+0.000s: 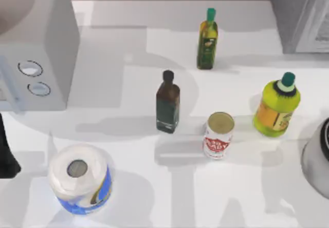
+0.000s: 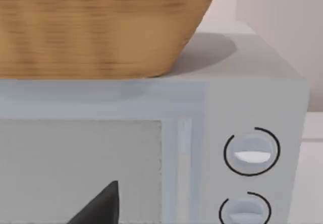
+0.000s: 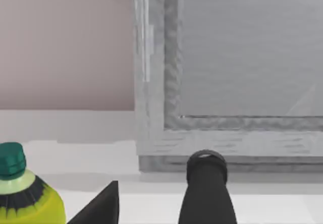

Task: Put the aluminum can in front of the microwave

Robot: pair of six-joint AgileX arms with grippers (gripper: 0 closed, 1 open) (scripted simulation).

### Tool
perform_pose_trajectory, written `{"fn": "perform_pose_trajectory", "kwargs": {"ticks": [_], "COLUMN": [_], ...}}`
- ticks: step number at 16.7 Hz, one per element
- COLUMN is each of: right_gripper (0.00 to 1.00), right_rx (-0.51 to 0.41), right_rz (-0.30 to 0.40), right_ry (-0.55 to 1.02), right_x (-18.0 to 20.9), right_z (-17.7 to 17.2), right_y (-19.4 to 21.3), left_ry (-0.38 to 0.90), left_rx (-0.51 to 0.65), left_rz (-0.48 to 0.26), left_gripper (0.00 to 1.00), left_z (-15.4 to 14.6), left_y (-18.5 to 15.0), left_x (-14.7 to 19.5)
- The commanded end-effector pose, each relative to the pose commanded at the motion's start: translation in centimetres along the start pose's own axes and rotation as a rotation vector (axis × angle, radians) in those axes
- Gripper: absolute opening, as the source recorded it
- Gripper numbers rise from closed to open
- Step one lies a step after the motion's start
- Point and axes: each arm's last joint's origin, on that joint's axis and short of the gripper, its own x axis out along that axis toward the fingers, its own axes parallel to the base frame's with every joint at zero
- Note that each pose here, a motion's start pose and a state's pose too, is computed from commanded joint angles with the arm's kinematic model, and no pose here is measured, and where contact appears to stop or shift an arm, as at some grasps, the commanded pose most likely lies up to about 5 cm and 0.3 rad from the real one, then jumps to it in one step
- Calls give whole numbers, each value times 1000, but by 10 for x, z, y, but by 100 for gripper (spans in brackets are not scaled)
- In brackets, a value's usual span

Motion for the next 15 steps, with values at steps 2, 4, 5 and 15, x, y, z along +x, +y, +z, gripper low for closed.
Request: {"fn": "perform_pose_trajectory", "kwargs": {"ticks": [2,4,5,15], "right_gripper": [100,100,100,100], "right_rx": [0,0,0,0], "right_rz": [0,0,0,0], "right_ry": [0,0,0,0], "right_x": [0,0,0,0], "right_z": [0,0,0,0], "right_y": [0,0,0,0], "left_ry": [0,18,36,503], "left_rx": [0,-1,-2,51], "left_rz": [0,-16,-30,-330], "left_gripper": [100,100,100,100], "left_z": [0,5,11,128], "left_y": [0,-2,-3,-56], "left_x": [0,0,1,58]}}
